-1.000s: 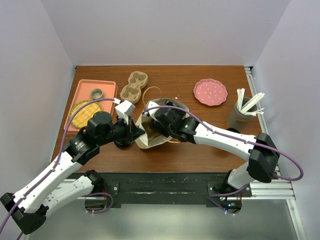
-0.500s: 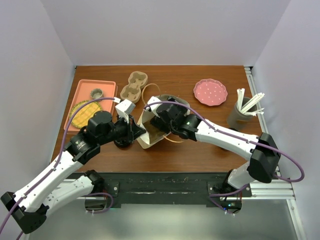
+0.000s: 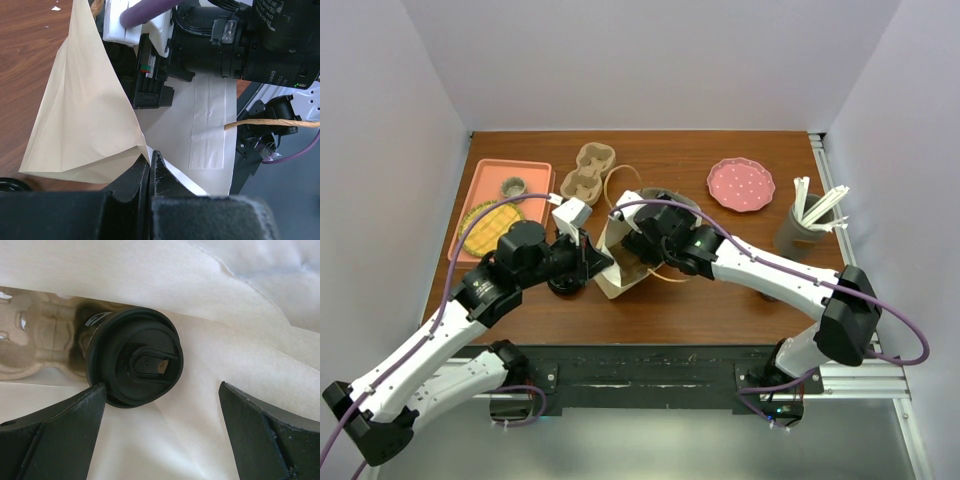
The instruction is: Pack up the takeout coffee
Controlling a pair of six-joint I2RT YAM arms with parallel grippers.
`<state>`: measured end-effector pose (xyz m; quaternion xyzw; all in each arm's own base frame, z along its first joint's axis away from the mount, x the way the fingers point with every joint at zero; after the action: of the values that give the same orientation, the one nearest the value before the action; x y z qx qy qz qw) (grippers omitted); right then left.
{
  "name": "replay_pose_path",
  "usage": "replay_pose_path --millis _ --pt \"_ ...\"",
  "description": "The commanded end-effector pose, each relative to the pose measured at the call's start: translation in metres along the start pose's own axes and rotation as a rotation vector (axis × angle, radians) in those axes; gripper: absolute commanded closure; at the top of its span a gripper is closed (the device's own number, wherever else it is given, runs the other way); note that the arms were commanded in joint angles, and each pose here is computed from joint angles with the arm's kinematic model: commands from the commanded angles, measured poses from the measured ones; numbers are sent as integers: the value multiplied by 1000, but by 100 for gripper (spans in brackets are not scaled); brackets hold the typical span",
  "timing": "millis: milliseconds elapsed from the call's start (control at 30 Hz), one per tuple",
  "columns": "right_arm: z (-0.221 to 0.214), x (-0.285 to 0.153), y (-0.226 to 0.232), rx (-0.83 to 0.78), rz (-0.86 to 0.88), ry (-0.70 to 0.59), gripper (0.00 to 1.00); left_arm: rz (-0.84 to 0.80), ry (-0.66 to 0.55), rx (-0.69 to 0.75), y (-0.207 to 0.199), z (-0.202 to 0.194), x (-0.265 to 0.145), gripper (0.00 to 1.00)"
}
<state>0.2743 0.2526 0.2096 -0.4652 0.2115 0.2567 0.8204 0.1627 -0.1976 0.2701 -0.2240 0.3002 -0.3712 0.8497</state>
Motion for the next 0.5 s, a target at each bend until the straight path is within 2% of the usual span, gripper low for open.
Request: replay_pose_path --millis 0,200,467 --pt "13 -15 -27 73 -54 -44 1 -52 -7 -1 -14 8 -1 100" --pt "13 -14 -27 74 -47 -39 2 -49 -5 -2 -14 10 1 100" --pt "19 -15 -33 86 -52 -51 2 -35 -5 -9 -13 11 3 93"
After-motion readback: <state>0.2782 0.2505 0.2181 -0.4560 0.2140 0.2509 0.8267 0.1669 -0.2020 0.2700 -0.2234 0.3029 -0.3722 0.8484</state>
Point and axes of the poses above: each gripper's point midway between its finger pads, its own x axis out along the fingers, its own y axis along the line the jaws close on, z = x × y, the point moved 4 cm from there along -x, back along the fingers, and after that the axes turned 14 degrees about -x, right-handed, at the moved point
